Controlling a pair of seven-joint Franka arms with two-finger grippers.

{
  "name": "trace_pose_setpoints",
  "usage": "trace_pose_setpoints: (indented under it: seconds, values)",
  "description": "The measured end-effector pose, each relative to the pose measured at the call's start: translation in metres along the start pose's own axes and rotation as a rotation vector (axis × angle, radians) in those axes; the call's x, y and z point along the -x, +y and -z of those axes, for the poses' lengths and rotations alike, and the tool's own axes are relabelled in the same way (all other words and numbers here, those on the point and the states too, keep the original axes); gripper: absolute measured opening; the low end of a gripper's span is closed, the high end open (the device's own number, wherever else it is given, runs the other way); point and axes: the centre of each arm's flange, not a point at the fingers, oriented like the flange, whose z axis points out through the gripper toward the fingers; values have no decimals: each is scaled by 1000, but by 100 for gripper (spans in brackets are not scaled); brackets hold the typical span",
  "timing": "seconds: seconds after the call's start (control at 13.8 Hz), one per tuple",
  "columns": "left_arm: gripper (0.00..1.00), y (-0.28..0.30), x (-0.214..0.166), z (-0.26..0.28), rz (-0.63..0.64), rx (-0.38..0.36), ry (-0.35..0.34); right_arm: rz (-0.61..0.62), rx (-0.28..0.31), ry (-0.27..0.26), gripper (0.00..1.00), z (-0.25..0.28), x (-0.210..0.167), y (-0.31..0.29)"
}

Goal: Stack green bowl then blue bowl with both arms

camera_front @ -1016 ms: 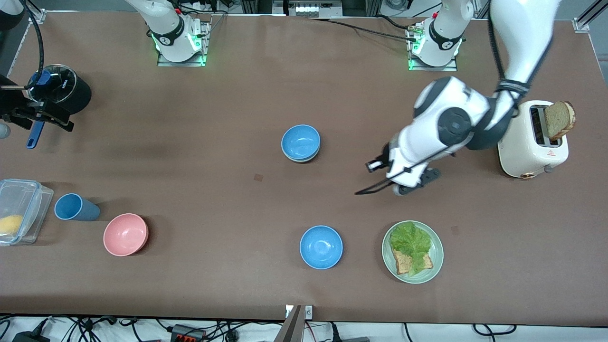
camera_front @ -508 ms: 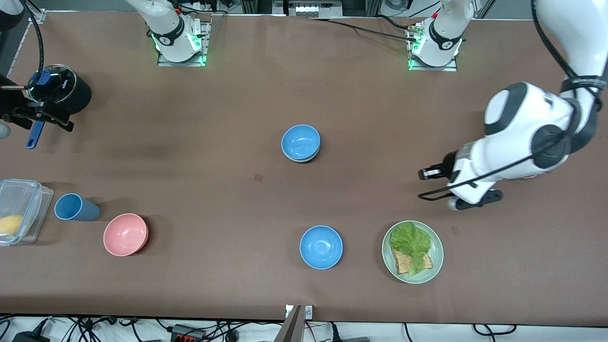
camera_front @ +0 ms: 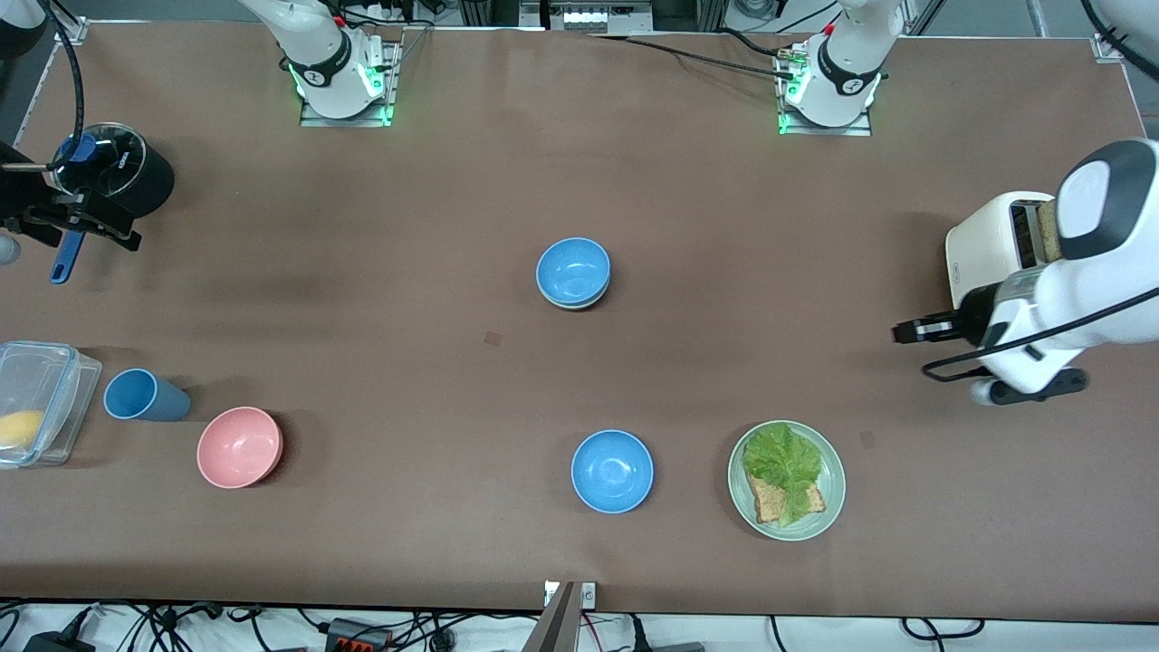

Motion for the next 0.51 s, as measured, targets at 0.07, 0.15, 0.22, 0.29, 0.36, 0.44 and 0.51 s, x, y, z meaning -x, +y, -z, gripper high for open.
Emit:
trace_pose_setpoints:
  seconds: [0.07,0.15,0.22,0.29,0.36,0.44,0.51]
  values:
    - [51,-3,5,11,-14,-21,19,0,0,0,100,0,0,0]
    - [51,-4,13,25,-24,-36,39,0,0,0,100,0,0,0]
    - [51,-7,21,40,-28,-52,62,0,0,0,100,0,0,0]
    - [51,-11,32,56,-25,-72,84,1,0,-1,100,-1,-1,0]
    - [52,-14,43,71,-16,-90,97,1,0,-3,100,-2,-1,0]
    - [55,-18,53,82,-10,-105,105,1,0,-4,100,-2,-1,-1]
    - [62,-22,59,89,-5,-111,113,1,0,-4,100,-2,-1,-1]
